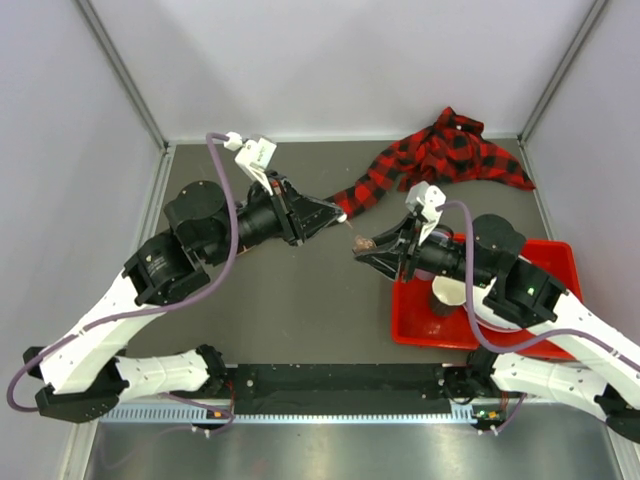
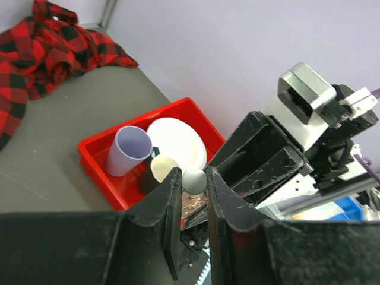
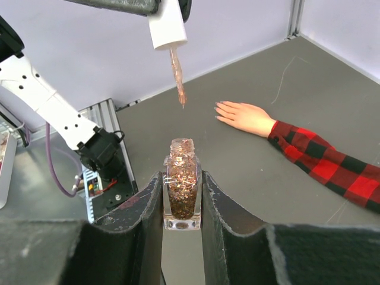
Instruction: Paint the nails
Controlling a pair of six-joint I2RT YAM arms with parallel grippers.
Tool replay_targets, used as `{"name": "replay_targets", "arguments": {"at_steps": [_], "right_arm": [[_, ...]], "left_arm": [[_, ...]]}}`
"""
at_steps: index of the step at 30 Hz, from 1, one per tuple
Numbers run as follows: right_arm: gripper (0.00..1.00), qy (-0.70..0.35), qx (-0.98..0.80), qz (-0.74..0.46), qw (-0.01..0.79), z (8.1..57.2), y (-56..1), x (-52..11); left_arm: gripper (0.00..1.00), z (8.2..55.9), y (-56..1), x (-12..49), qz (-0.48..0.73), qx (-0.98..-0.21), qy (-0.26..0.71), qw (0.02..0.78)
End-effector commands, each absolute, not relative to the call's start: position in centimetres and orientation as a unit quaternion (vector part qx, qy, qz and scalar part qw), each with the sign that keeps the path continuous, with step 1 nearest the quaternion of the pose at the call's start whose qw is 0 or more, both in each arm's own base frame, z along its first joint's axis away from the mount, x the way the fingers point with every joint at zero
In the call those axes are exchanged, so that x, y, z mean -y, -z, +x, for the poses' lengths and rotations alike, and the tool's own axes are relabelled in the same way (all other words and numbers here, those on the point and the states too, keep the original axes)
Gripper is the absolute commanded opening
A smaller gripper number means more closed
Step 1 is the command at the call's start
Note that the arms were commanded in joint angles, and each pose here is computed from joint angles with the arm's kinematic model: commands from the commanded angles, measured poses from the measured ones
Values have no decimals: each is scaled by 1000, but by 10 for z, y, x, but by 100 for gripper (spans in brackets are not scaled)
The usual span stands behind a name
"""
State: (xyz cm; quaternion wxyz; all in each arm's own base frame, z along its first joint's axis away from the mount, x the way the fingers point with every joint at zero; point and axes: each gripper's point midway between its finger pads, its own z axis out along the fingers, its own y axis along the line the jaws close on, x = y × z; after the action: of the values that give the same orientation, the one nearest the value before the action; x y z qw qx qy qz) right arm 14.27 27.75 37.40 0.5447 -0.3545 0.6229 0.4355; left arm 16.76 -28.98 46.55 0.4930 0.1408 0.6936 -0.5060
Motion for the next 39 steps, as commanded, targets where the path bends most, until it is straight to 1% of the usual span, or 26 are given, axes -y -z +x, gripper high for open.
{"name": "replay_targets", "arguments": {"at_steps": [1, 7, 10, 14, 22, 24, 25, 26, 28, 29, 31, 37, 39], "right_arm": [[0, -433, -603, -339, 578, 146, -390, -268], [0, -421, -590, -321, 609, 145, -398, -251], [0, -415, -584, -316, 622, 145, -400, -245], [0, -409, -574, -311, 637, 141, -405, -234], [0, -416, -558, -328, 639, 129, -411, -229], [0, -410, -557, -335, 640, 129, -411, -227], [0, -407, -558, -340, 638, 128, -409, -226], [0, -402, -558, -344, 639, 128, -409, -225], [0, -399, -558, -347, 639, 127, -407, -224], [0, -398, -558, -350, 638, 126, -405, -224], [0, -399, -556, -354, 637, 125, -403, -224], [0, -389, -558, -353, 642, 128, -395, -222], [0, -386, -561, -351, 643, 130, -392, -222]], "left_arm": [[0, 168, -487, 265, 122, -681, 487, 533], [0, 183, -474, 231, 73, -703, 422, 567], [0, 197, -459, 206, 31, -719, 366, 590], [0, 215, -413, 176, -16, -756, 266, 598], [0, 242, -334, 130, -85, -792, 100, 596], [0, 247, -309, 123, -101, -804, 82, 580], [0, 255, -301, 109, -126, -805, 67, 576], [0, 257, -281, 108, -127, -818, 67, 557], [0, 265, -267, 87, -163, -815, 49, 553], [0, 266, -251, 81, -172, -819, 35, 546], [0, 270, -233, 64, -199, -813, 6, 547], [0, 282, -190, 34, -270, -809, -31, 522], [0, 285, -187, 29, -284, -803, -34, 523]]}}
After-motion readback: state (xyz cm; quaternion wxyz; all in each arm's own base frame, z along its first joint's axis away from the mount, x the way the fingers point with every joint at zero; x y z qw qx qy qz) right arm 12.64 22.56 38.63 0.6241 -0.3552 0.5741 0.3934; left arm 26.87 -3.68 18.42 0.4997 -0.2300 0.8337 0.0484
